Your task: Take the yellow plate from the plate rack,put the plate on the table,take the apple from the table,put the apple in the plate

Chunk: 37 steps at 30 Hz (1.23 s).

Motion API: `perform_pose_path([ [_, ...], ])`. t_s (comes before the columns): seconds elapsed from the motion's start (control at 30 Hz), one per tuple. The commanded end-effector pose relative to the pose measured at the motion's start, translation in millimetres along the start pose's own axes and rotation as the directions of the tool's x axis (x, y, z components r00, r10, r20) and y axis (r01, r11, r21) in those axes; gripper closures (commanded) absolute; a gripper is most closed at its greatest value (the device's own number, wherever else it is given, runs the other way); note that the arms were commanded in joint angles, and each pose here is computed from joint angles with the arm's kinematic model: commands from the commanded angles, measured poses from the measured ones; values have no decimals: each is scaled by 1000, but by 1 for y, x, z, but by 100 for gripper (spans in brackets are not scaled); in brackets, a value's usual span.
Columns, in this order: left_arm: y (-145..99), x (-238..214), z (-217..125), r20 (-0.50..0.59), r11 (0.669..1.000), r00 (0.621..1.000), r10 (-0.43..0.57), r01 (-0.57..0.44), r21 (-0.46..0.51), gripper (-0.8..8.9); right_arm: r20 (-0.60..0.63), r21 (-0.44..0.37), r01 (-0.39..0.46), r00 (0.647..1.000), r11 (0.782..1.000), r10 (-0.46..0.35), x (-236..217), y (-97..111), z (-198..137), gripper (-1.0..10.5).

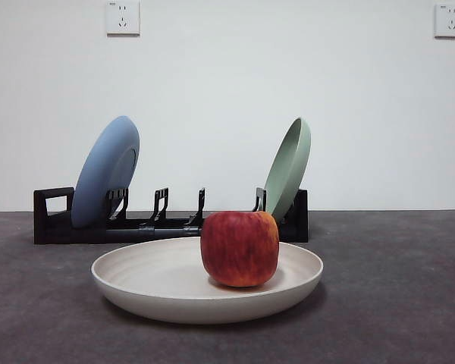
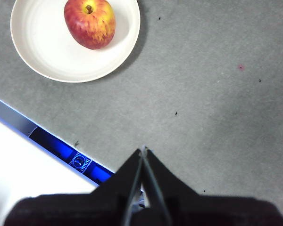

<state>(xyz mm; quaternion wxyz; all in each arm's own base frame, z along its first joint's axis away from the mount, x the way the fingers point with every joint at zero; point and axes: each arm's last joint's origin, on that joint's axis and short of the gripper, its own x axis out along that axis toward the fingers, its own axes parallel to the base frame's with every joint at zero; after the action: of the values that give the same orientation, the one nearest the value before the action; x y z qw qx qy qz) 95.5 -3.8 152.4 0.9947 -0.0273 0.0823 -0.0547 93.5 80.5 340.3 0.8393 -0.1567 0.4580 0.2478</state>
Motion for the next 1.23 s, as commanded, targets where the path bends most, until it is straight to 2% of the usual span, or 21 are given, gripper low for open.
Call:
perform_pose_path([
  [0.03, 0, 1, -2, 4, 1000, 1000, 0, 0, -24, 817, 7, 5, 1, 1000, 1000, -1, 0, 0, 1, 945],
  [0.67, 1, 3, -5, -38, 1000, 999, 3, -4, -29, 817, 11, 6, -1, 1000, 1000, 1, -1, 0, 0, 945],
  [0.83, 1, 4, -5, -48, 1000, 999, 4, -5, -30, 817, 96, 40, 58, 993, 997, -62, -16, -12, -10, 945],
  [0.9, 1, 4, -6, -52, 1000, 999, 4, -5, -30, 817, 174, 97, 85, 980, 992, -101, -25, -20, -13, 945],
  [0.97, 1, 4, -6, -52, 1000, 999, 4, -5, -30, 817, 279, 186, 106, 948, 977, -156, -35, -28, -16, 945],
  [1.0, 1, 4, -6, -53, 1000, 999, 4, -5, -31, 817, 343, 231, 114, 920, 966, -190, -42, -32, -19, 945],
  [1.1, 1, 4, -6, -55, 1000, 998, 4, -6, -31, 817, 483, 337, 161, 816, 928, -317, -56, -39, -29, 945],
  [1.13, 1, 4, -6, -56, 1000, 998, 4, -6, -31, 817, 523, 372, 186, 767, 909, -372, -59, -41, -34, 945],
  [1.23, 1, 4, -6, -56, 1000, 998, 4, -6, -31, 817, 589, 443, 233, 653, 866, -477, -55, -44, -47, 945],
])
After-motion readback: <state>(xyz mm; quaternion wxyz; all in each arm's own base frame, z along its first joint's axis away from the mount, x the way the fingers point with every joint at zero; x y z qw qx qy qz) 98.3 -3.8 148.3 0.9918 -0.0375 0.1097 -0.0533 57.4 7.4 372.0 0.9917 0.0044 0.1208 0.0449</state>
